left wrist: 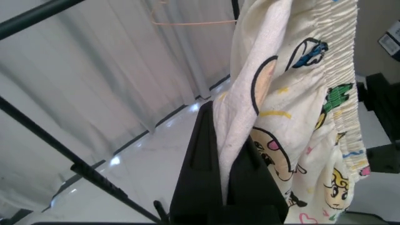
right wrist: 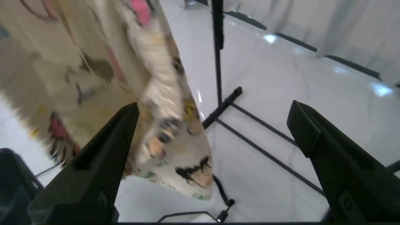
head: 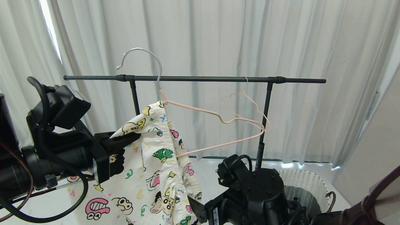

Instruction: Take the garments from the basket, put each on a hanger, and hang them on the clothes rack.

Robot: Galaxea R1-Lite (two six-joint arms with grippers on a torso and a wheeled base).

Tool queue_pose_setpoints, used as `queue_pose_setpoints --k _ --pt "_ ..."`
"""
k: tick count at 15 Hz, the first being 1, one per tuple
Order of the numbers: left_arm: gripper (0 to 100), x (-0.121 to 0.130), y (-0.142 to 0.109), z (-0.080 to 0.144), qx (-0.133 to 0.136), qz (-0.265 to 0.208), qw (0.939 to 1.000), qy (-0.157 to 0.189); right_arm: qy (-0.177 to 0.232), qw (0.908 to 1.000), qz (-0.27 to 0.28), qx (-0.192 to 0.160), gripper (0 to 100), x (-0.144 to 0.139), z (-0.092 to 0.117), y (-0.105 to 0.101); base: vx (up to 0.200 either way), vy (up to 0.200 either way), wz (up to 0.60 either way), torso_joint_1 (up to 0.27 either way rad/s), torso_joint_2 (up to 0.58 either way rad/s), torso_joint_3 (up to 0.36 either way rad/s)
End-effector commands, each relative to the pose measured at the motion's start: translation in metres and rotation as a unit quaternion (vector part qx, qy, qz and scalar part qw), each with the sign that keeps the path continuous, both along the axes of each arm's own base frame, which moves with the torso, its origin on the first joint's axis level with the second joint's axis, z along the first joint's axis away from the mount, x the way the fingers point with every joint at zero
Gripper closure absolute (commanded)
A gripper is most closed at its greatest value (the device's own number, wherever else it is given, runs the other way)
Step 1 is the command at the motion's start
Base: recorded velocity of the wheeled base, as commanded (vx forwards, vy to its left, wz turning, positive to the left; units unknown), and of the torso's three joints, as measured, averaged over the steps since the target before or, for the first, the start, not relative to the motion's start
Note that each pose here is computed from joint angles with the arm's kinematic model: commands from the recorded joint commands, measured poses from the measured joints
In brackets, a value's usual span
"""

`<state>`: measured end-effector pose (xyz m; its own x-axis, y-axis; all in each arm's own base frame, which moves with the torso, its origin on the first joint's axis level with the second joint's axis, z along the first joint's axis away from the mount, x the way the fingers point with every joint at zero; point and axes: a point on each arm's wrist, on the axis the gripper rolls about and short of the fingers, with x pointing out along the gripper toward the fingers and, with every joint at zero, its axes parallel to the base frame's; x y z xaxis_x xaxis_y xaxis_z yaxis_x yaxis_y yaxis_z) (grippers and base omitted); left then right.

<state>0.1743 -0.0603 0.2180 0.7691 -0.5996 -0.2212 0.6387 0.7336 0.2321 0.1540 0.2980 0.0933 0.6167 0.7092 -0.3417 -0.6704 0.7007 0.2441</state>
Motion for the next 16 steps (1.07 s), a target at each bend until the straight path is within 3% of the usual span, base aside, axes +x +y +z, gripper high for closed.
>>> queue_pose_setpoints --k 1,7,10,12,16 --pt "100 0.001 0.006 0.000 0.000 0.018 0.9998 -0.001 -0.008 0.9994 -0.026 -0.022 0 0.009 -0.006 -0.008 0.000 0.000 0.00 0.000 0.00 0.000" --pt "100 0.003 0.013 -0.004 0.013 0.051 0.9986 0.000 -0.049 0.9889 -0.115 -0.081 0 0.059 -0.008 -0.049 0.000 0.000 0.00 0.000 0.00 0.000" --pt "100 0.002 0.018 -0.013 0.045 0.066 0.9968 -0.002 -0.065 0.9826 -0.145 -0.096 0 0.077 -0.003 -0.068 0.000 0.000 0.00 0.000 0.00 0.000" --pt "100 0.002 0.021 -0.015 0.048 0.071 0.9963 -0.001 -0.070 0.9801 -0.158 -0.099 0 0.083 -0.001 -0.075 0.000 0.000 0.00 0.000 0.00 0.000" --pt "100 -0.001 0.034 -0.036 0.091 0.093 0.9915 -0.002 -0.078 0.9767 -0.171 -0.104 0 0.089 0.006 -0.086 0.000 0.000 0.00 0.000 0.00 0.000"
